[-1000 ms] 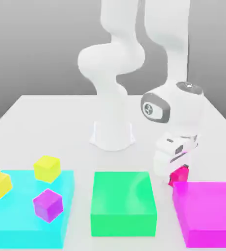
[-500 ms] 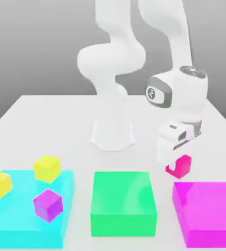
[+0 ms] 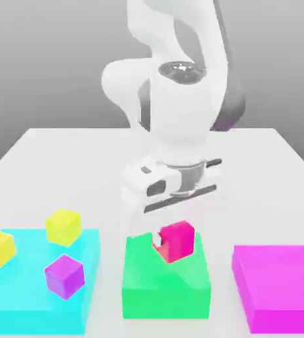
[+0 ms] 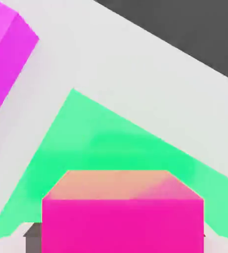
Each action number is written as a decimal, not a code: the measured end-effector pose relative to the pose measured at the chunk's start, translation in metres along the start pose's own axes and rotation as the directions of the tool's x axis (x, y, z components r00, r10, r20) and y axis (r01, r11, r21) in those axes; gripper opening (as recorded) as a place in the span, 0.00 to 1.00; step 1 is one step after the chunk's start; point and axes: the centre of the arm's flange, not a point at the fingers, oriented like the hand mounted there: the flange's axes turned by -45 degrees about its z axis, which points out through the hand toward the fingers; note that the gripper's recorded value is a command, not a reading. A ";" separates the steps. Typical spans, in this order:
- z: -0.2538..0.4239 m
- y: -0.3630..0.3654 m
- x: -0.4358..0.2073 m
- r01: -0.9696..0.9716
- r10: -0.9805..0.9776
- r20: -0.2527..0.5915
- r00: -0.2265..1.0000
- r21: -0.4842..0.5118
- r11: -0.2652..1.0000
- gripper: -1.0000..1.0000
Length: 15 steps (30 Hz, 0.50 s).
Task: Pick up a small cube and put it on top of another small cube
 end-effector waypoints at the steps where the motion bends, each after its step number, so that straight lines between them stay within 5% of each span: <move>1: -0.007 0.023 -0.006 -0.019 0.019 0.000 1.000 0.001 1.000 0.00; 5: -0.031 0.109 -0.044 -0.086 0.086 -0.002 0.996 0.006 0.996 0.00; 10: 0.017 0.119 -0.046 -0.075 0.075 -0.003 0.997 0.007 0.997 0.00; 11: 0.024 0.119 -0.046 -0.075 0.075 -0.003 0.997 0.006 0.997 1.00; 15: 0.024 0.119 -0.046 -0.076 0.076 -0.003 0.997 0.006 0.997 1.00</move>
